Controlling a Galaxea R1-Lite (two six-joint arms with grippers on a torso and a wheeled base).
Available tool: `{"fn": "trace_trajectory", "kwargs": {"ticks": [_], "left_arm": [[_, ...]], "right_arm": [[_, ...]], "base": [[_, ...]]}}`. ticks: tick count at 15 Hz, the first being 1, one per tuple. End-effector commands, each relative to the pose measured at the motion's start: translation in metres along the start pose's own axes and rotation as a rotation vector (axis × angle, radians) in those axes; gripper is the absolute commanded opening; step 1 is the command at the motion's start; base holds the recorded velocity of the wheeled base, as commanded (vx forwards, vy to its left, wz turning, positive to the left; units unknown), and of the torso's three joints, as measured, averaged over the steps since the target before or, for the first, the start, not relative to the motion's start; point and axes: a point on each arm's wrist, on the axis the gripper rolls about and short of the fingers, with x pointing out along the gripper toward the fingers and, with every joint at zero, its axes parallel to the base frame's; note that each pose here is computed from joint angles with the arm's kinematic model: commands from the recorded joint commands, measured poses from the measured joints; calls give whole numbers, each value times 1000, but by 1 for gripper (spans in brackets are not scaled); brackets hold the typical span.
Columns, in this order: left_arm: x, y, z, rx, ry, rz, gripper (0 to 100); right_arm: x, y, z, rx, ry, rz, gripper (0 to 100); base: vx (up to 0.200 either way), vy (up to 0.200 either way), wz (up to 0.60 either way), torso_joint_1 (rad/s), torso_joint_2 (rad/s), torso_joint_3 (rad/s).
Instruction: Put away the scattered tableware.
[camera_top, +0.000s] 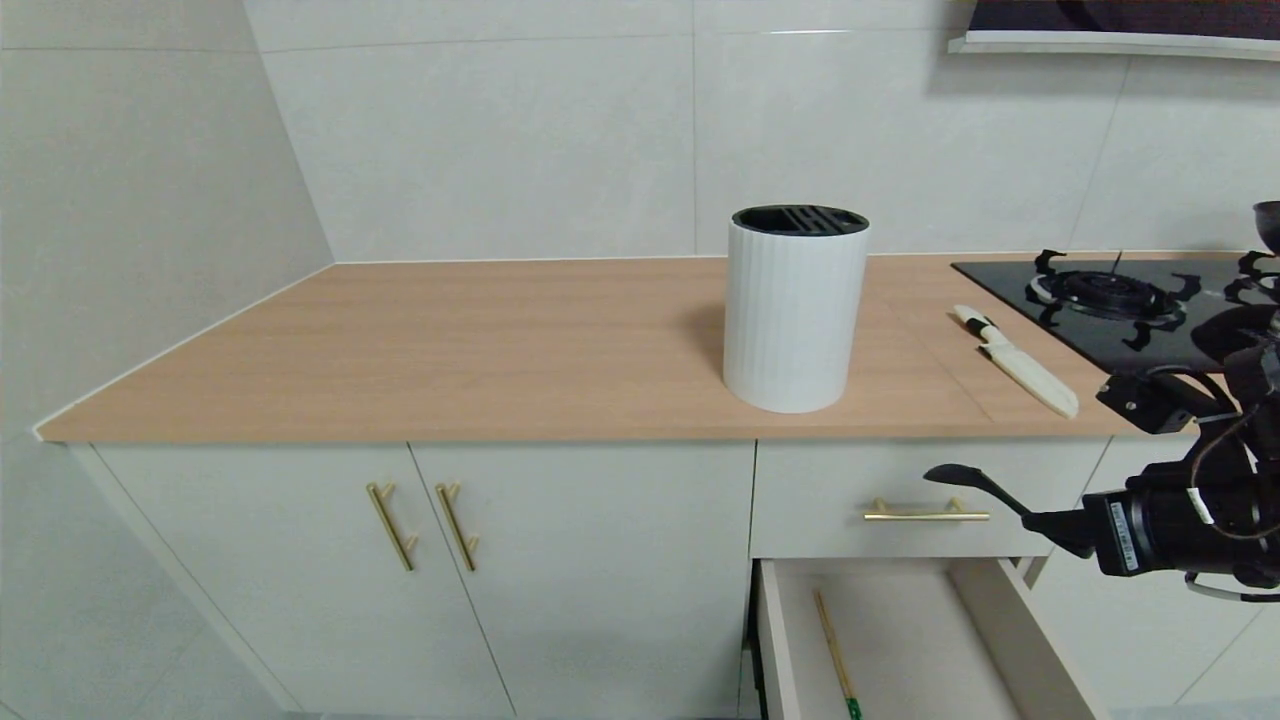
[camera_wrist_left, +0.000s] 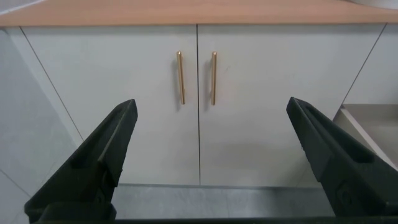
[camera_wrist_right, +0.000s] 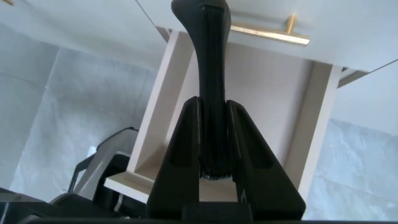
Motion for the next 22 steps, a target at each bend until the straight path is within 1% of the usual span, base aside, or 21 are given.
{"fn": "trace_trajectory", "kwargs": {"ticks": [1,9,13,15,17,22], "left_arm": [[0,0,0,0,2,0,100],[0,0,0,0,2,0,100],[0,0,0,0,2,0,100],[0,0,0,0,2,0,100],[0,0,0,0,2,0,100],[0,0,0,0,2,0,100]], "right_arm": [[3,0,-1,-6,12,2,0],[5,-1,-3,-8,22,1,0],[5,-1,-3,-11,22,2,0],[7,-1,-5,-14,36,2,0],[8,-2,-7,-45,45,2,0],[11,-2,-8,-42,55,2,0]], "base": [[0,0,0,-154,393,232],[0,0,0,-177,460,279],[0,0,0,-140,450,304],[0,0,0,-107,388,290],[0,0,0,-34,154,85],[0,0,0,-1,14,8]]}}
